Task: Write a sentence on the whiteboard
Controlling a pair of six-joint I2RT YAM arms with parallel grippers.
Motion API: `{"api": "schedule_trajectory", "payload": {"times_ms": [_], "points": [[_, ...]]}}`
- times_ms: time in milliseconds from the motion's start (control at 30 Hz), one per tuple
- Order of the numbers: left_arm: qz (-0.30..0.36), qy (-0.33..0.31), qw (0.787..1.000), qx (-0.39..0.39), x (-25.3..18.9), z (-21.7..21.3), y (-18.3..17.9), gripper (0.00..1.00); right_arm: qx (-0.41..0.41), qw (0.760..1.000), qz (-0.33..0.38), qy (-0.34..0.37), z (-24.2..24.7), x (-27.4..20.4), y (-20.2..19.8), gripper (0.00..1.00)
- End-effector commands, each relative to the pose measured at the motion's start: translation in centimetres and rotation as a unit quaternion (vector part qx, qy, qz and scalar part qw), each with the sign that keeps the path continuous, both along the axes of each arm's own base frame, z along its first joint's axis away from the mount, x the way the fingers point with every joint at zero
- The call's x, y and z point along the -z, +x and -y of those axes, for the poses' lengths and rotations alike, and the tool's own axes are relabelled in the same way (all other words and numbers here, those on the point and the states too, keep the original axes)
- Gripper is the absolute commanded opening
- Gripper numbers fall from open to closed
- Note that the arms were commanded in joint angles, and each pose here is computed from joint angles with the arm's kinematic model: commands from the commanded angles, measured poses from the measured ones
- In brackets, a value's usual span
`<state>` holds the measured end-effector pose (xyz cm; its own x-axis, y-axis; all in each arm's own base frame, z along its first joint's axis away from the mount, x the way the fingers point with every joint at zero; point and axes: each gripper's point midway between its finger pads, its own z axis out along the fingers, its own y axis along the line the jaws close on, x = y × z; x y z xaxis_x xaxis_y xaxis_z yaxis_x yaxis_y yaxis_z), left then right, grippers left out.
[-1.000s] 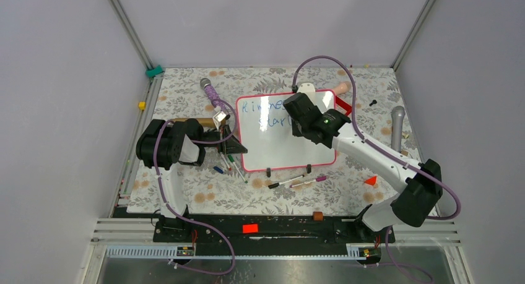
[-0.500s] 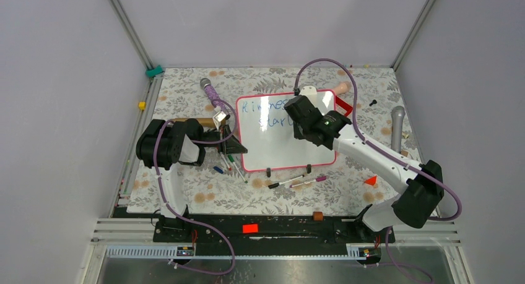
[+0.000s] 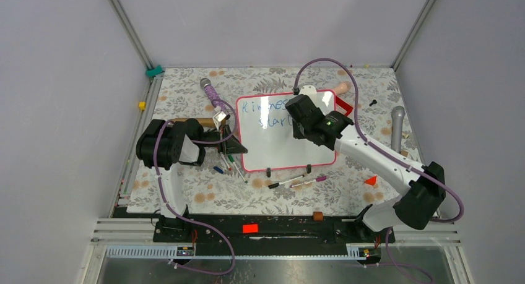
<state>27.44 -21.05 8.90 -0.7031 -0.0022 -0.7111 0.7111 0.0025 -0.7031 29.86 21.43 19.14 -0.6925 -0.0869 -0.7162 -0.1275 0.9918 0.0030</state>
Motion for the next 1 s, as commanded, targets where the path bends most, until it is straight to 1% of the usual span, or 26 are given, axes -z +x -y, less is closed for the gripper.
{"api": "schedule_trajectory", "payload": {"times_ms": [0,133,167,233,300,467,600,800,967], "points": [[0.039,-0.004,0.999,0.005,-0.4,0.1,0.2,0.00,-0.009,0.998,0.048,0.039,0.0,-4.2,0.3,0.00],[0.039,-0.004,0.999,0.005,-0.4,0.1,0.2,0.00,-0.033,0.998,0.050,0.030,-0.2,-4.4,0.0,0.00],[0.039,-0.004,0.999,0.005,-0.4,0.1,0.2,0.00,-0.040,0.998,0.055,0.016,-0.3,-4.6,-0.2,0.00],[0.039,-0.004,0.999,0.004,-0.4,0.1,0.2,0.00,-0.043,0.995,0.088,-0.035,-0.5,-5.9,-0.1,0.00],[0.038,-0.004,0.999,0.004,-0.4,0.1,0.2,0.00,-0.066,0.991,0.099,-0.065,-1.8,-6.2,-0.4,0.00],[0.038,-0.004,0.999,0.004,-0.4,0.1,0.2,0.00,-0.124,0.987,0.087,-0.054,-5.8,-5.2,-1.6,0.00],[0.035,-0.004,0.999,0.004,-0.4,0.1,0.3,0.00,-0.163,0.983,0.074,-0.051,-7.8,-3.9,-2.0,0.00],[0.027,-0.004,1.000,0.003,-0.3,0.2,0.3,0.00,-0.158,0.986,0.049,-0.029,-8.0,-1.5,-3.0,0.00],[0.024,-0.004,1.000,-0.007,-0.3,0.2,0.4,0.00,-0.152,0.987,0.042,-0.031,-7.4,0.1,-3.4,0.00]]}}
